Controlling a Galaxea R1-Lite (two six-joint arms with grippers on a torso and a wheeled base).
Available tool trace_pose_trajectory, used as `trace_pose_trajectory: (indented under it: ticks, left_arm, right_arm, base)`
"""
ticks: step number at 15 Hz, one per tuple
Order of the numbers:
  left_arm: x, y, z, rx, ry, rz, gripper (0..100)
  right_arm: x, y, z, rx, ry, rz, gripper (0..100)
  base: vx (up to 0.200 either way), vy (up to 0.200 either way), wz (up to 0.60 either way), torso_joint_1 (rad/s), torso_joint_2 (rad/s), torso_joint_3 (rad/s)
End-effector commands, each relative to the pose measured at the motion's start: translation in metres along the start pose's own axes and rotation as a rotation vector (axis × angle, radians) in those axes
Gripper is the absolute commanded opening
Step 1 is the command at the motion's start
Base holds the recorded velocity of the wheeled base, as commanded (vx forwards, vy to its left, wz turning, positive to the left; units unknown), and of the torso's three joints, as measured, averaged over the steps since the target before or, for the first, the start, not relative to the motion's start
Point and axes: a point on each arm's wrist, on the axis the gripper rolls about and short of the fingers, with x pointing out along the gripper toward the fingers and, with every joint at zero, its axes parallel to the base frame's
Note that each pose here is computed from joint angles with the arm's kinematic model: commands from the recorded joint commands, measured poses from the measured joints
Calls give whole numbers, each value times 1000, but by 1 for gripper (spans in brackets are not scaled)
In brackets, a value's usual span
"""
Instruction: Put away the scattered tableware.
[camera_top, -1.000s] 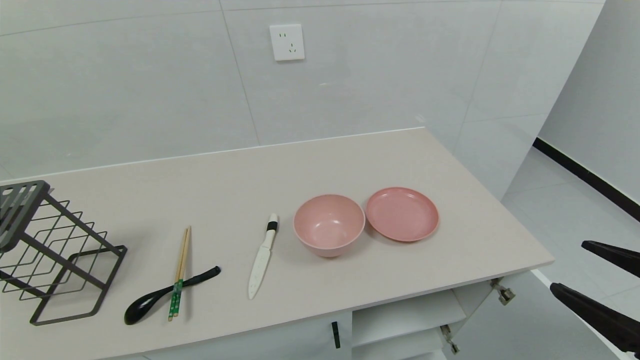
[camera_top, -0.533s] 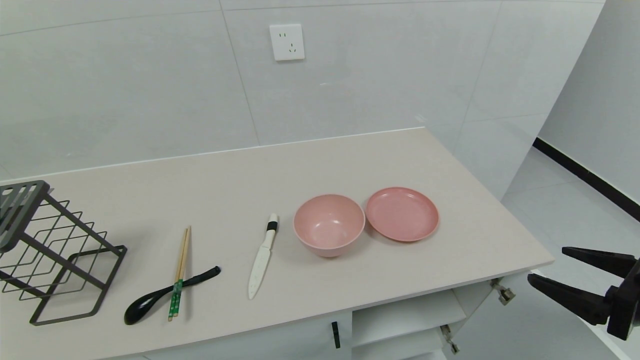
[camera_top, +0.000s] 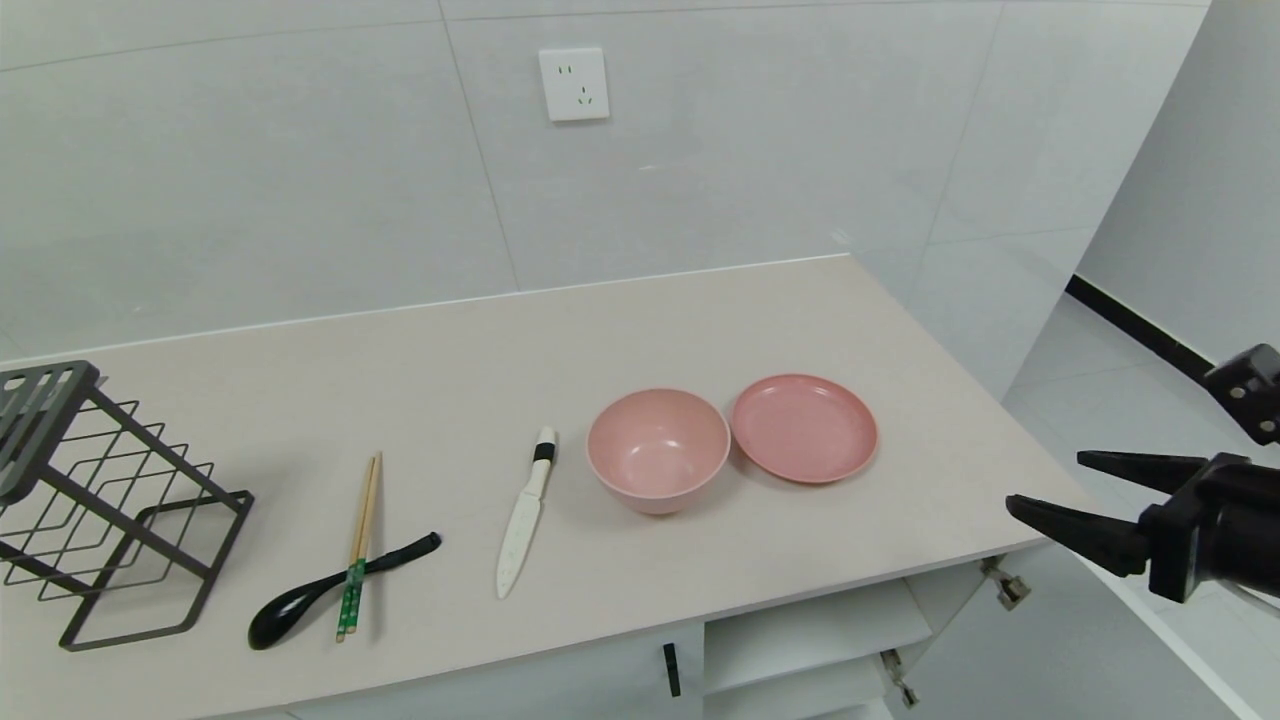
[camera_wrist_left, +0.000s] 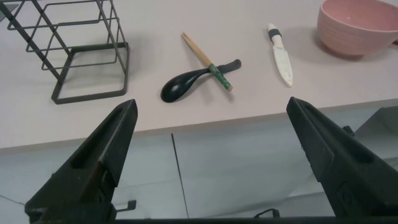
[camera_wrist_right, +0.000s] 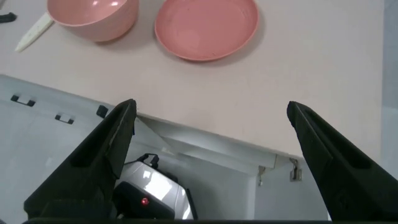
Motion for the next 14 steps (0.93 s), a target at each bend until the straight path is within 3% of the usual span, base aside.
trace_pose_trajectory:
  ticks: [1,4,14]
  left_arm:
    - [0,0,0,-2,1,1,100]
    - [0,0,0,-2,1,1,100]
    - [0,0,0,-2,1,-1,100]
  right_arm:
    - [30,0,4,0,49,12,100]
    - [55,-4,1,10,99,25,100]
    - [113,-22,10,0,80,18,100]
  base:
    - [0,0,0,0,0,0]
    - [0,0,0,0,0,0]
    - [0,0,0,0,0,0]
